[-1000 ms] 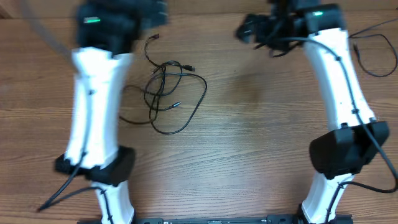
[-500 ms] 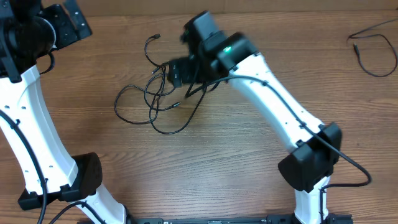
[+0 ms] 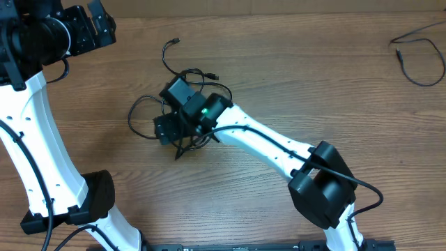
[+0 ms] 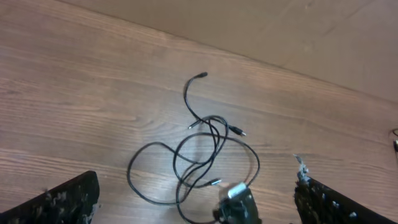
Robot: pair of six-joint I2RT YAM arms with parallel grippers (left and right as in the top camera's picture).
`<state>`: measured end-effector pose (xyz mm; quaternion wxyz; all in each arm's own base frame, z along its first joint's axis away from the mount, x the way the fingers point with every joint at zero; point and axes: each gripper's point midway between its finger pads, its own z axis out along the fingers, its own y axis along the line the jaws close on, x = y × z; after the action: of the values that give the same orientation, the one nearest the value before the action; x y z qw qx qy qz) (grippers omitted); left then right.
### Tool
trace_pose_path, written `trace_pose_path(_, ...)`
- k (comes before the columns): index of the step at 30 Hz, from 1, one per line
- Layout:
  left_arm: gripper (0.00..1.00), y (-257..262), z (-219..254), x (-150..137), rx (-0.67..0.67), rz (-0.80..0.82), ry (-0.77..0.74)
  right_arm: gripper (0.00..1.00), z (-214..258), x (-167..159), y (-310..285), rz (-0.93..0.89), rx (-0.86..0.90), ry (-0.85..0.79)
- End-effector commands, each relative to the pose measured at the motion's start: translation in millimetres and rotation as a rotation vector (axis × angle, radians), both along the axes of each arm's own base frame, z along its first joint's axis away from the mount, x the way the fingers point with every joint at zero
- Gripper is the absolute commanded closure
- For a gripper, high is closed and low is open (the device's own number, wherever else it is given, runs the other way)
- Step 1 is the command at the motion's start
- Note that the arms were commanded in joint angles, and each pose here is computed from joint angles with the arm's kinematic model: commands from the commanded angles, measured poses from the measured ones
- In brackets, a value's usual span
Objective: Untangle cables
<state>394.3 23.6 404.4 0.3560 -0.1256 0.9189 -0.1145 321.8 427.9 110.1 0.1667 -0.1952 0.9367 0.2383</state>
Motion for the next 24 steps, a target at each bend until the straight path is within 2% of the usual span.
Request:
trace_pose_path(1,0.0,-1.6,-2.4,-1.4,-0.001,-0.024,0.01,0.16,-5.9,29.2,-11.1,-0.089,-0.03,-0.122)
trace_pose_path(5,0.0,-1.8,-3.6,-2.8,-0.002,-0.024,0.017,0.18,-19.2,46.9,-12.7,-0.13,0.001,-0.189)
trace_pose_path(12,0.0,-2.3,-4.9,-4.3,-0.004,-0.025,0.026,0.23,-52.2,56.2,-25.7,-0.158,0.003,-0.191)
trace_pose_path(16,0.0,-2.2,-5.3,-4.0,-0.004,-0.025,0.027,0.39,-66.4,59.5,-26.1,-0.163,-0.004,-0.188)
trace_pose_path(18,0.0,-2.2,-5.3,-4.0,-0.004,-0.025,0.027,0.39,-71.9,61.6,-25.3,-0.164,-0.002,-0.188)
trace_pose_path(21,0.0,-2.2,-5.9,-3.9,-0.005,-0.025,0.029,0.28,-76.0,64.6,-22.5,-0.166,0.008,-0.195)
trace_pose_path(24,0.0,-2.1,-8.4,-3.6,-0.006,-0.025,0.038,0.28,-79.8,67.4,-18.9,-0.165,0.021,-0.204)
